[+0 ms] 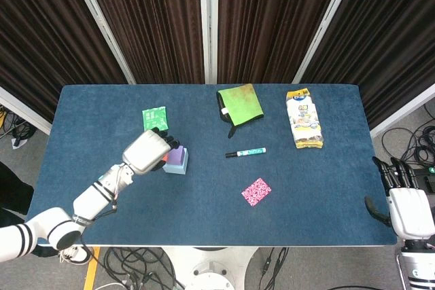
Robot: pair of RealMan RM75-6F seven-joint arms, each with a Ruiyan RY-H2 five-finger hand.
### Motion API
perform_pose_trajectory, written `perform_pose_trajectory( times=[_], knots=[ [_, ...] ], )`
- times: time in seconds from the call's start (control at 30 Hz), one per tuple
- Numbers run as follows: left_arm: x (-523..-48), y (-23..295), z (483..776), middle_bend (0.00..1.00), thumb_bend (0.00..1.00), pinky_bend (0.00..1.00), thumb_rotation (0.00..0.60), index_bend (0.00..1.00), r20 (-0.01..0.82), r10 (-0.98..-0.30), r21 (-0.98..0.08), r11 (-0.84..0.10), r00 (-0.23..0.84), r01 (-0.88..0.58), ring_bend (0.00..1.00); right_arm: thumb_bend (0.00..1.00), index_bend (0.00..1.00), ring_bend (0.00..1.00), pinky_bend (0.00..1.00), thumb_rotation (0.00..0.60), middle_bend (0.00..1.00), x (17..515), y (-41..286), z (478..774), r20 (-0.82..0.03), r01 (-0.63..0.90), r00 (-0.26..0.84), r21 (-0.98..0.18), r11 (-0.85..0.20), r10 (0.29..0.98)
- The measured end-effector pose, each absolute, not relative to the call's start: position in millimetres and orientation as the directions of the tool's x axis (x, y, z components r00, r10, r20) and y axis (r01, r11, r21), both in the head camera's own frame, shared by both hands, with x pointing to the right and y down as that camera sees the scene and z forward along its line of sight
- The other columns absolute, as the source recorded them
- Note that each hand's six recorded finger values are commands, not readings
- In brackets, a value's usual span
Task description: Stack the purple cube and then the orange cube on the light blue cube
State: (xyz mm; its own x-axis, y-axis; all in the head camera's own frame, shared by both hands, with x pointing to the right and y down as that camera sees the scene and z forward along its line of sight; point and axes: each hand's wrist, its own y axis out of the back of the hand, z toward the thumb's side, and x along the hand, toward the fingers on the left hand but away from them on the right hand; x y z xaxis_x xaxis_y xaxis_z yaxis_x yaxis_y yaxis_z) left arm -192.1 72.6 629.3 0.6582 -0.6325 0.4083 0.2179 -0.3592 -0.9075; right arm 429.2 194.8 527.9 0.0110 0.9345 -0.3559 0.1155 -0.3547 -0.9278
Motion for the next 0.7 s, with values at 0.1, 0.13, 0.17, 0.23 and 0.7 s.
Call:
perform_pose_trajectory(
  times=[0.1, 0.13, 0.17, 0.23, 0.7],
  knots=[
    [-181, 75, 632, 0.62, 0.31, 0.49, 0.600, 0.46, 0.401, -0.594, -0.907, -0.362, 0.697, 0.214, 0.44, 0.27, 0.02, 0.00, 0.00, 0.600, 0.15, 430, 195, 528, -0.354, 0.116, 0.010, -0.928, -0.353, 0.935],
    [-178, 74, 634, 0.62, 0.31, 0.49, 0.600, 0.46, 0.402, -0.586, -0.905, -0.370, 0.704, 0.209, 0.45, 0.27, 0.02, 0.00, 0.00, 0.600, 0.15, 430, 195, 528, -0.355, 0.117, 0.010, -0.928, -0.353, 0.935],
    [-176, 73, 636, 0.62, 0.31, 0.49, 0.600, 0.46, 0.403, -0.581, -0.904, -0.376, 0.708, 0.206, 0.45, 0.27, 0.02, 0.00, 0.00, 0.600, 0.15, 430, 195, 528, -0.354, 0.117, 0.010, -0.928, -0.353, 0.935],
    [-174, 70, 639, 0.62, 0.31, 0.49, 0.600, 0.46, 0.405, -0.574, -0.902, -0.380, 0.711, 0.207, 0.44, 0.27, 0.02, 0.00, 0.00, 0.600, 0.15, 430, 194, 527, -0.353, 0.117, 0.010, -0.929, -0.352, 0.936],
    [-181, 52, 643, 0.62, 0.31, 0.48, 0.600, 0.46, 0.424, -0.603, -0.876, -0.461, 0.676, 0.138, 0.44, 0.27, 0.02, 0.00, 0.00, 0.600, 0.15, 429, 194, 532, -0.361, 0.106, 0.004, -0.927, -0.359, 0.933]
  ],
)
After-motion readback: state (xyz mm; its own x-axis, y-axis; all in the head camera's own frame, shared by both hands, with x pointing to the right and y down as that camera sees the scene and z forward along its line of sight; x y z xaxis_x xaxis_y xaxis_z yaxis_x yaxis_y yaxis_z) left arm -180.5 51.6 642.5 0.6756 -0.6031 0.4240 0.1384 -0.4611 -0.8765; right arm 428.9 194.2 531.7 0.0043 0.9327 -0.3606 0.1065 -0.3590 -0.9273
